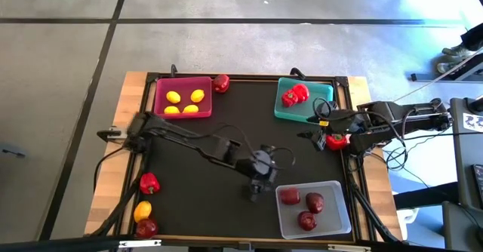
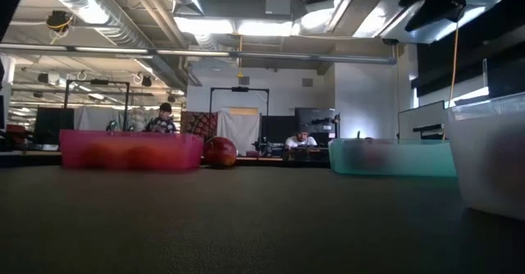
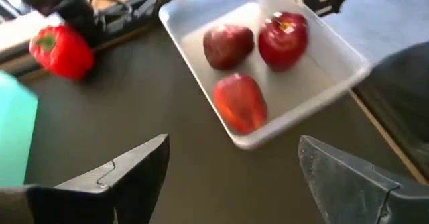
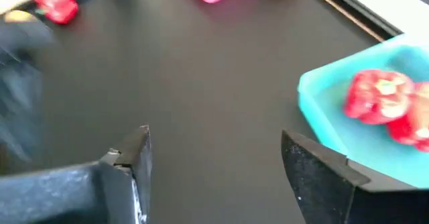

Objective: Sort produce into baskets
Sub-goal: Put the bell pepper into the blue bin

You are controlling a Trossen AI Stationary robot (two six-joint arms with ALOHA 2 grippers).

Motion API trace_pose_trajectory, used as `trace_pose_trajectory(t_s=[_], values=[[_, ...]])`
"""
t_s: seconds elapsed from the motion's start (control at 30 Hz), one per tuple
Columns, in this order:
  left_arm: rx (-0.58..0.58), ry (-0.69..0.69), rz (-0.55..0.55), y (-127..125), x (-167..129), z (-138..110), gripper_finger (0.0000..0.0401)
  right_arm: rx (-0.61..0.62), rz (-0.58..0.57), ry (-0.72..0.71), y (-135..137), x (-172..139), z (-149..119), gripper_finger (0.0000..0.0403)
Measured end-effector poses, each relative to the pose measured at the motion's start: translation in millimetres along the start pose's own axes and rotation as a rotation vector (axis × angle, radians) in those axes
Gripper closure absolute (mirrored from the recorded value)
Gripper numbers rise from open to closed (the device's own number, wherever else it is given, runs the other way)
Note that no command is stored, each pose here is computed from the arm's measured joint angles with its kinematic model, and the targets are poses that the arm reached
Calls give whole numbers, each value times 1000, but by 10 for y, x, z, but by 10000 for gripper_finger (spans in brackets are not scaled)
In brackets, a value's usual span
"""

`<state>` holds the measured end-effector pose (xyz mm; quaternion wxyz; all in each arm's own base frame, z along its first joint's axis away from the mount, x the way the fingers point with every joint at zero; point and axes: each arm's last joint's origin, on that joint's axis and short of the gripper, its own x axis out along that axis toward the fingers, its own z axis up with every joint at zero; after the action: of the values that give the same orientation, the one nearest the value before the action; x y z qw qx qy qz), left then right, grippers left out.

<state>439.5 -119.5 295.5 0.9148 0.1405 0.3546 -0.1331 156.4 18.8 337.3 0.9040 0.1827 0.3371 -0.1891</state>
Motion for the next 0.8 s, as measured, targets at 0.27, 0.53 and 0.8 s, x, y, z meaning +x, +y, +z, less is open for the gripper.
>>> trace_pose_trajectory(t_s=[0.27,0.53,0.8], values=[[-113,111,127,-289,-721,-437,74,-5,-118,101,-78,24,-107,157],[-333,-24,231,-563,-1406,-1123,74,6,-209,188,-123,53,-182,157],[-481,-208,248,-697,-1599,-1628,74,-26,-256,222,-112,114,-197,157]])
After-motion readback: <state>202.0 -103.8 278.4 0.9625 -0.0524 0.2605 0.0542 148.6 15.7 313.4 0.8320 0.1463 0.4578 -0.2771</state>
